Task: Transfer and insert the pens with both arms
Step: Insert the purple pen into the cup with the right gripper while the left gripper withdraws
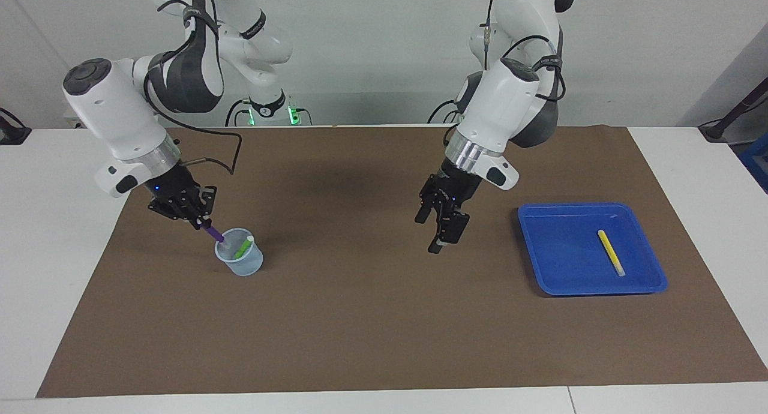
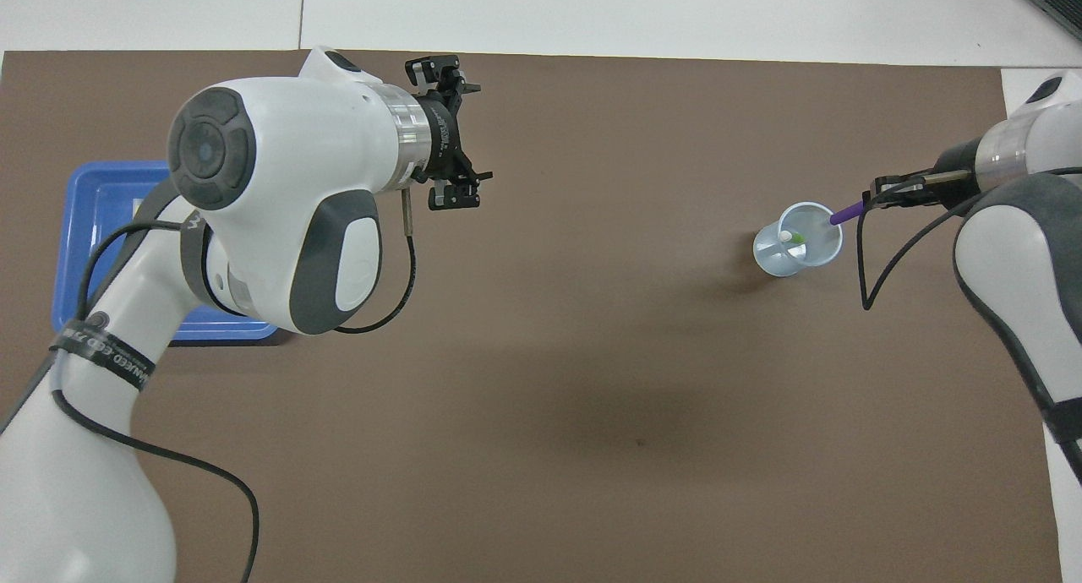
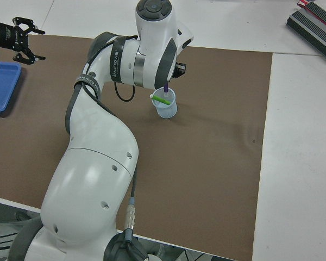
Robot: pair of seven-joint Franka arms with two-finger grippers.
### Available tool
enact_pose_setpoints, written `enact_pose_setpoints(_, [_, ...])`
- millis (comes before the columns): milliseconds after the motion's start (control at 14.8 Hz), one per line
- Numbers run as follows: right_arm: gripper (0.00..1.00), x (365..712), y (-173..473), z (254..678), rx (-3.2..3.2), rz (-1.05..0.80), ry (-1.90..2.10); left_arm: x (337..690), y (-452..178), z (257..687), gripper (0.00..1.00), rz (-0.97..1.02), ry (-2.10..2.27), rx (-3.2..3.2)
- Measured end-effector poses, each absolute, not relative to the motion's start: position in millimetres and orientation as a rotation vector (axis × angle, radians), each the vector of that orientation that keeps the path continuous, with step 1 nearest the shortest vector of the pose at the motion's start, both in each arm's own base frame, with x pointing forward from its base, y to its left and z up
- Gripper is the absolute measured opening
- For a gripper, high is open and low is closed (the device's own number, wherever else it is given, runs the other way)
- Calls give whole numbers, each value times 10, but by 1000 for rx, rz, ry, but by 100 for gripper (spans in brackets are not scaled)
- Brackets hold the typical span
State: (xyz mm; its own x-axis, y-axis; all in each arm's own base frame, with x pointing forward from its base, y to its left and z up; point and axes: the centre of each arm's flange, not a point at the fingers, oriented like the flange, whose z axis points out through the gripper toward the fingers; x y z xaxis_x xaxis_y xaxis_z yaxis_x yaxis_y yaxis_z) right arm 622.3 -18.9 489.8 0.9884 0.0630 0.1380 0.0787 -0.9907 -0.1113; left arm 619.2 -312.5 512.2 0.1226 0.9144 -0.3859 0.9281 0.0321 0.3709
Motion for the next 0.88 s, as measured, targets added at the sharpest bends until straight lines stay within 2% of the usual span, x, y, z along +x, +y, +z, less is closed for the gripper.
enact_pose_setpoints(405, [19,6363,-153,4477,-3027,-205,-112,6354,-2335,4977,100,42,1601,2152])
enact_pose_setpoints(472, [24,6369,-156,4406,-3029,-198,-99,6376,-2159,4940,100,54,1555,2210])
enact_pose_setpoints(674, [55,6368,-158,4398,-3030,-190,-63,6419,-1599,4847,100,82,1371,2396])
enact_pose_setpoints(877, [85,6336,-189,4659,-3067,-153,-84,6417,-1162,4807,100,99,1146,2556])
